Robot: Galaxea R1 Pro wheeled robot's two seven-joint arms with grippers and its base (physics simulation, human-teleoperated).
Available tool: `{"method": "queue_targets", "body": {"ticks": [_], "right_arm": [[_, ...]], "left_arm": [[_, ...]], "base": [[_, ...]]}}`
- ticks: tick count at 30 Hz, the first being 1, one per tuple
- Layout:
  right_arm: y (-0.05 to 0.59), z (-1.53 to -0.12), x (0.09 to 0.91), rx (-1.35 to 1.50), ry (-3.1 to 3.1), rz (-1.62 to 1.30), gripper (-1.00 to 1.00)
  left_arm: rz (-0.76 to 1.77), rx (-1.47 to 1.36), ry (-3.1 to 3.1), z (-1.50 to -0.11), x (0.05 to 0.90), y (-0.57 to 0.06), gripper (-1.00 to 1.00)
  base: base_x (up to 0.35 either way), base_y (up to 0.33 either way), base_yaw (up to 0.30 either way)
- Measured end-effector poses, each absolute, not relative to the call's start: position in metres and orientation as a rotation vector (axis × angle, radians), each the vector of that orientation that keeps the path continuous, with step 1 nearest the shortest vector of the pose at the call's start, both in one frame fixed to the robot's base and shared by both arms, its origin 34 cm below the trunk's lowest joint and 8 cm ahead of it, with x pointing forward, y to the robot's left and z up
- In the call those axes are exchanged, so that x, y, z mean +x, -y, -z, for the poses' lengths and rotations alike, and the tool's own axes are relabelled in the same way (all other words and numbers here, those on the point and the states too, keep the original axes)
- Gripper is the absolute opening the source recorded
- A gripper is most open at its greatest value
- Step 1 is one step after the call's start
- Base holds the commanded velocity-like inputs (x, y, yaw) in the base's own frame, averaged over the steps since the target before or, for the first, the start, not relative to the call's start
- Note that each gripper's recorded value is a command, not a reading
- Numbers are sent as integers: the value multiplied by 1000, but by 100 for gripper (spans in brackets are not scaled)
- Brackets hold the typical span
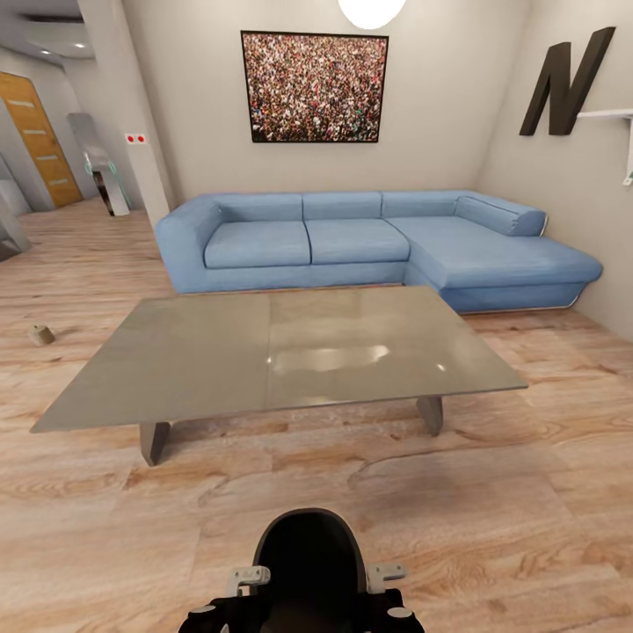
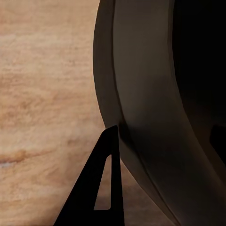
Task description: Place each of the two pumpkins and all three candles from the living room inside a cabinet in the living room (use any cabinet), then make sure every cabinet is closed, and position the cauldron so it is next to a table in the living room.
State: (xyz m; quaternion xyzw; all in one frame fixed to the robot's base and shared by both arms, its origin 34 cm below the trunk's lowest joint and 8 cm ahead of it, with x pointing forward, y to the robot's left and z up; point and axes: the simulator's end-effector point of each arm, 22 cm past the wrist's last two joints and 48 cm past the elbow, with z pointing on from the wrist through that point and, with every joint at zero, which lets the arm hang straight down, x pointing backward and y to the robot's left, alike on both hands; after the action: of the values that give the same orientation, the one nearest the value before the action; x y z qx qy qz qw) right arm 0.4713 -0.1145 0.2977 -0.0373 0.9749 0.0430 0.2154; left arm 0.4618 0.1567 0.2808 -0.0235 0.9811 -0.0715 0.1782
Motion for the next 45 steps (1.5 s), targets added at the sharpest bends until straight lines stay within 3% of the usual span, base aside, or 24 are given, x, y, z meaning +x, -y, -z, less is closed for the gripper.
{"method": "queue_targets", "body": {"ticks": [45], "right_arm": [[114,-300,473,-104,-2696,-119,-100]], "left_arm": [[202,-66,-2768,-283,464,-157,-100]], "base": [[121,0,0]]}}
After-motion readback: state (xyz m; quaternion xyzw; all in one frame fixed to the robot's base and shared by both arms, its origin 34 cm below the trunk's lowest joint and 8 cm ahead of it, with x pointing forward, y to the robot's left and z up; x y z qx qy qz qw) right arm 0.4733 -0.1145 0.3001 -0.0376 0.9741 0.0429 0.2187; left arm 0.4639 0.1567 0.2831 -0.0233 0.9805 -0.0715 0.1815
